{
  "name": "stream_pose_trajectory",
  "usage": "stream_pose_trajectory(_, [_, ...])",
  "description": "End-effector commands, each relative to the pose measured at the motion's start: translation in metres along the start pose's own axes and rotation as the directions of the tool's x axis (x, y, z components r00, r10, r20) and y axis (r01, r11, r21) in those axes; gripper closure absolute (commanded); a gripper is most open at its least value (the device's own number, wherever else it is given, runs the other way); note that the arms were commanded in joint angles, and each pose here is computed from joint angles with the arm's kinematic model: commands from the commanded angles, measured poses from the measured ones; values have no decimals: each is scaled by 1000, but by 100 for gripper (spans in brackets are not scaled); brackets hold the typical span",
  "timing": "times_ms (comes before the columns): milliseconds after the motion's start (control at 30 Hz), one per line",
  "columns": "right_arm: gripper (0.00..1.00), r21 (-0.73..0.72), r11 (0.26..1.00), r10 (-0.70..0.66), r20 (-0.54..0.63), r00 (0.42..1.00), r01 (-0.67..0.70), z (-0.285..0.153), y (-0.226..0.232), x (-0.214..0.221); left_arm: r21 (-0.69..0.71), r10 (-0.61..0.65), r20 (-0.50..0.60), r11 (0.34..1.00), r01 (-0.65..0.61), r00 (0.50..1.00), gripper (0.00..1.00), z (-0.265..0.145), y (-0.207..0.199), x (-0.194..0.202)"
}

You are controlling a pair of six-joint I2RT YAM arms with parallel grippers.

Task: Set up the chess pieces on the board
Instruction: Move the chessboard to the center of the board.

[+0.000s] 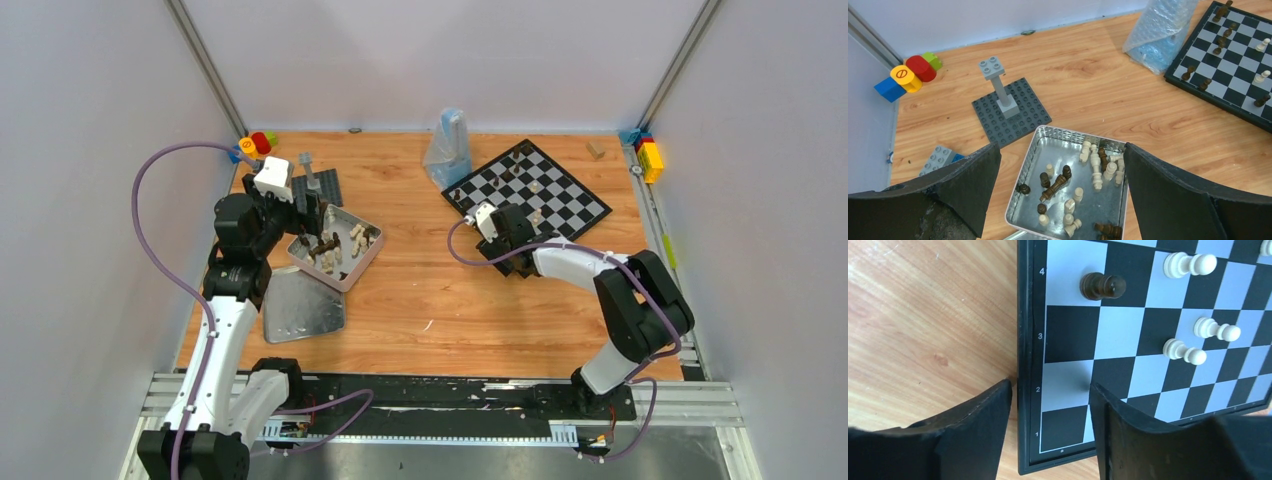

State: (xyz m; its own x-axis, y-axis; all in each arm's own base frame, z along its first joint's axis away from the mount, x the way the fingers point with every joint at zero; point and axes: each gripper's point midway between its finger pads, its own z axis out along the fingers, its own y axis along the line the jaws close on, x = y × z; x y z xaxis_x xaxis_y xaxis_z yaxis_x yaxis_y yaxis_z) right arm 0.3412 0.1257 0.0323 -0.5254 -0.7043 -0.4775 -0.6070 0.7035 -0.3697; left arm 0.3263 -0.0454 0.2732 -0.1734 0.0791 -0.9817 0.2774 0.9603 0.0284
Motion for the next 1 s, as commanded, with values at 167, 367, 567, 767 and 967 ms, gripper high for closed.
stream_pose_trajectory(167, [63, 87, 991, -91, -94, 991, 100, -2, 3, 20, 2, 15, 28, 1000, -15, 999, 0, 1, 1, -6])
stream_pose_trajectory(367, [88, 38, 987, -154, -108, 982, 159, -15, 21, 28, -1, 17, 27, 1000, -17, 999, 0, 2, 2, -4])
stream_pose_trajectory(567, [100, -69, 960, -278, -68, 958, 273, -28, 55, 44, -7, 18, 18, 1000, -18, 1000, 0, 3, 3, -1])
stream_pose_trajectory(767, [100, -211, 904, -380, 0, 925, 371, -46, 95, 64, -5, 21, -5, 1000, -21, 1000, 0, 6, 4, 5])
stream_pose_trajectory(967, [100, -432, 789, -399, 181, 899, 437, -94, 134, 65, 4, 28, -18, 1000, -27, 999, 0, 9, 4, 9])
